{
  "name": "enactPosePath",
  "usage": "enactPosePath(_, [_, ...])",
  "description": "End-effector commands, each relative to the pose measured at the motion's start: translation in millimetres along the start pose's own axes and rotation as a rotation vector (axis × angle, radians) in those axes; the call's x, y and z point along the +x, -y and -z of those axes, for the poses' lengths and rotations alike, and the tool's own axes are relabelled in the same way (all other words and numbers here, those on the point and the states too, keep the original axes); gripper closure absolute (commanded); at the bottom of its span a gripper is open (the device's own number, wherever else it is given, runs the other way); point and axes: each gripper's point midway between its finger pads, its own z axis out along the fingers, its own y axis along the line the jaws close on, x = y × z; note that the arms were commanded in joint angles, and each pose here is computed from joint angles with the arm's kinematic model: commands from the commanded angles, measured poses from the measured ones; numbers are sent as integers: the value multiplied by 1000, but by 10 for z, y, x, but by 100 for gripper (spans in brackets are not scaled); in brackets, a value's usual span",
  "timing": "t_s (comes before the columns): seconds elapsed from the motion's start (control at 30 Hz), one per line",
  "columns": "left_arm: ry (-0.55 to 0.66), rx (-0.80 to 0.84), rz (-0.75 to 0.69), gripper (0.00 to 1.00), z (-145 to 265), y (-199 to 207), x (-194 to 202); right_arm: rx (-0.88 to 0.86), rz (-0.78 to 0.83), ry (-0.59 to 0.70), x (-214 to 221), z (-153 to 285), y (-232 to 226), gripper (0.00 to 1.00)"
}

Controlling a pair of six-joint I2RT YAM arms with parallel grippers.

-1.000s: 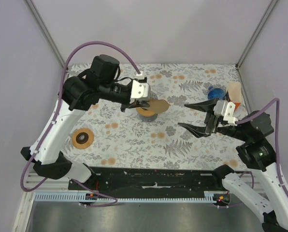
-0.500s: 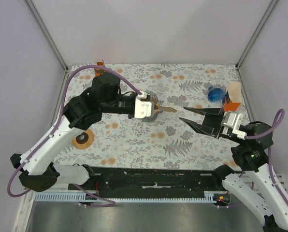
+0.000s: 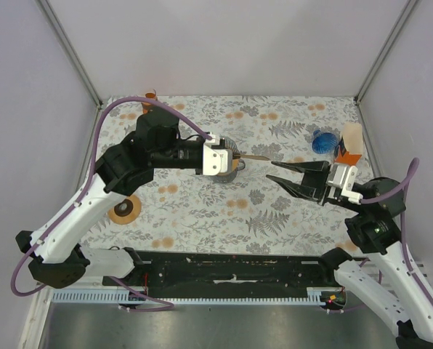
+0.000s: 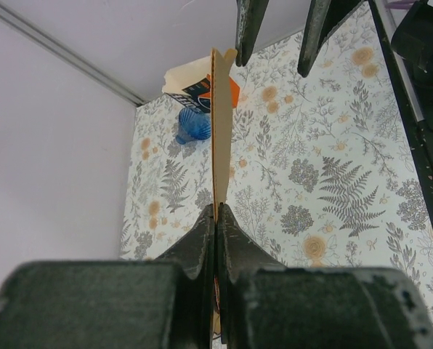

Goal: Place the coffee filter in the dripper
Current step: Place the coffee filter in the coffee dripper.

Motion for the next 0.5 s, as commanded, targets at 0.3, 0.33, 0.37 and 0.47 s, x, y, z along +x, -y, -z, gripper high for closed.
enactPosePath(0.3, [39,-23,-20,98,31,-30,-139,-1,64,53,-313,-23,47,61])
enactPosePath(0.33, [38,-19,-22,98,27,-18,-141,0,61,50,-301,-30,55,61])
enactPosePath(0.37, [37,-15,-22,98,22,-11,-133,3,59,47,-296,-31,61,61])
enactPosePath(0.47, [37,-16,-22,98,17,-10,-143,-10,59,45,-306,-44,53,62])
